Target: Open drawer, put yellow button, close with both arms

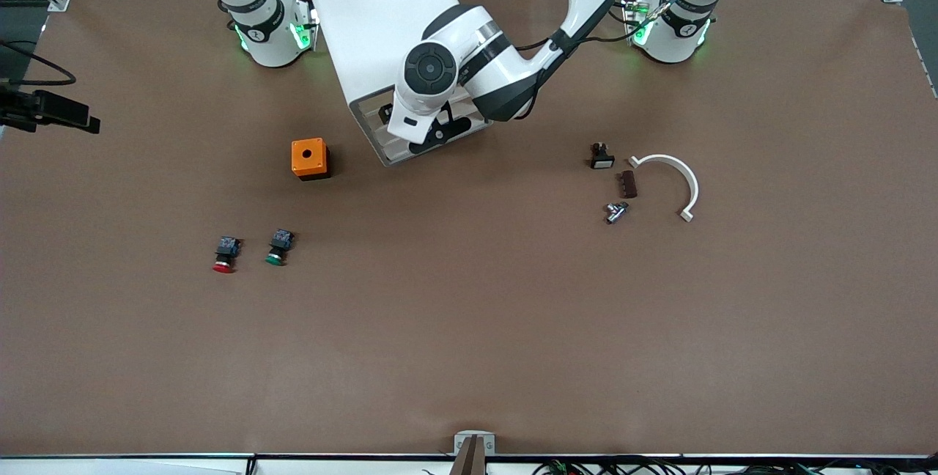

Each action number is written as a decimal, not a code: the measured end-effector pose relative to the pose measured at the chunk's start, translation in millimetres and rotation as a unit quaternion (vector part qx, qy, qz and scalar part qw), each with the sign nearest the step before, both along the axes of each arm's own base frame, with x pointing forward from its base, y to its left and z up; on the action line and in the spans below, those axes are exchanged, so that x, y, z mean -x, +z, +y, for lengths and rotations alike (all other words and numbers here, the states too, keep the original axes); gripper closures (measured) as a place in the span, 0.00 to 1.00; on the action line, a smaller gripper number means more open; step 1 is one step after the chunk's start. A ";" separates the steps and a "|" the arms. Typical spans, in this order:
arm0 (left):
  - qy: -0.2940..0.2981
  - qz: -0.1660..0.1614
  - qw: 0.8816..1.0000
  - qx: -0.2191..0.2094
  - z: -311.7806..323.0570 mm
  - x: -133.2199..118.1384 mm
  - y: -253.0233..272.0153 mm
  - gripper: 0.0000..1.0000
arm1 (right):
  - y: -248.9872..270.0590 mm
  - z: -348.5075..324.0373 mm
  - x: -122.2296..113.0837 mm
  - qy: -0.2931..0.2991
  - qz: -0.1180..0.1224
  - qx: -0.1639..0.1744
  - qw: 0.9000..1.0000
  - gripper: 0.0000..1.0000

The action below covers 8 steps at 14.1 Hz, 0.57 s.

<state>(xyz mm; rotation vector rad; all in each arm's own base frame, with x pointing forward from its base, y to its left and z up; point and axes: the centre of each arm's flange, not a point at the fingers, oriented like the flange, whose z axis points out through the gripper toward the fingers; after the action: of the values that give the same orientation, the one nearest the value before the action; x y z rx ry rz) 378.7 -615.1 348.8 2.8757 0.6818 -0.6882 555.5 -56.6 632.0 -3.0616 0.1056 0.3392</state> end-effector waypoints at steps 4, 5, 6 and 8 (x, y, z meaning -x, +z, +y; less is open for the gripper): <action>0.012 -0.002 1.000 0.003 4.7 -10.4 1.8 0.00 | 18.1 9.9 2.1 0.013 -0.041 -0.003 0.999 0.00; 0.021 -0.004 1.000 0.005 9.7 -19.7 4.6 0.00 | 23.0 17.8 4.2 0.020 -0.054 -0.003 0.998 0.00; 0.030 -0.006 1.000 0.007 16.4 -30.6 7.4 0.00 | 26.0 23.1 6.9 0.025 -0.067 -0.002 0.997 0.00; 0.051 -0.011 0.999 0.012 33.4 -56.3 15.1 0.00 | 27.1 28.5 14.2 0.030 -0.084 0.000 0.996 0.00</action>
<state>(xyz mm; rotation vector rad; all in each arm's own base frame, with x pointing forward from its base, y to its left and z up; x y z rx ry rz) 435.0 -581.8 363.9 2.7995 0.8066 -0.6468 541.3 -28.1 659.1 -3.0821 0.0071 0.0833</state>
